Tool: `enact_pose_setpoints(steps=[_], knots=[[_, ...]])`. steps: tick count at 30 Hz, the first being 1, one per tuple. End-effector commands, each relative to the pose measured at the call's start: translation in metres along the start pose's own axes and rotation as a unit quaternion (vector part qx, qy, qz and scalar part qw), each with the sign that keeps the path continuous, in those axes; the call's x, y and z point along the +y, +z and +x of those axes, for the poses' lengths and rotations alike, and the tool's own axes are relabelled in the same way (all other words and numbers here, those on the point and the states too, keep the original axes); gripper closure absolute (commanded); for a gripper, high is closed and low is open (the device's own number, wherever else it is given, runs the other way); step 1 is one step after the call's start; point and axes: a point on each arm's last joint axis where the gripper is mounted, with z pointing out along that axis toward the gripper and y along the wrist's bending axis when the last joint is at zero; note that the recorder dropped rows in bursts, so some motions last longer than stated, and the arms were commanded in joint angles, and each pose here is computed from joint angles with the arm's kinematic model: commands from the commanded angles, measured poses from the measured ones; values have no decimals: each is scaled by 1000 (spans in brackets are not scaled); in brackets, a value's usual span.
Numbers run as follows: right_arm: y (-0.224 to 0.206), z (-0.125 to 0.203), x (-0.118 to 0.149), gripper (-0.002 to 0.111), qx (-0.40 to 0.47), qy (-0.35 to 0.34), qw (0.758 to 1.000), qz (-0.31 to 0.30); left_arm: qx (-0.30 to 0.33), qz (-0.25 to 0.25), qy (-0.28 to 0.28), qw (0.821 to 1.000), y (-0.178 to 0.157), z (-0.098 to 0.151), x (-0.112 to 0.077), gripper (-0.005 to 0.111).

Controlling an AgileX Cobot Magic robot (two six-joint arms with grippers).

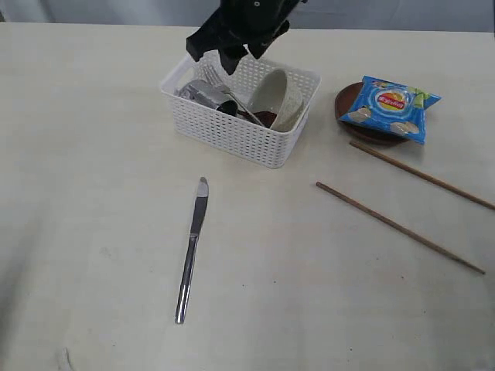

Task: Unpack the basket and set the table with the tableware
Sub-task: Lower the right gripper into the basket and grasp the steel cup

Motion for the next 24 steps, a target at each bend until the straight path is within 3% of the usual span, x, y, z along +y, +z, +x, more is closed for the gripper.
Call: enact_pose_setpoints(steps=[1,11,16,21,24], knots=[[13,-15,1,62,14,-2,1000,13,-2,4,0,1000,0,0,-1,107],[42,-35,12,62,-15,57,997,-44,-2,4,0,1000,0,0,0,107],[68,-28,15,61,28,38,998,-49,-2,3,2,1000,0,0,0,107],[76,-26,12,50,36,63,996,-50,-2,3,2,1000,0,0,0,107],[71,-27,12,49,32,78,995,-60,-2,3,2,1000,0,0,0,107]])
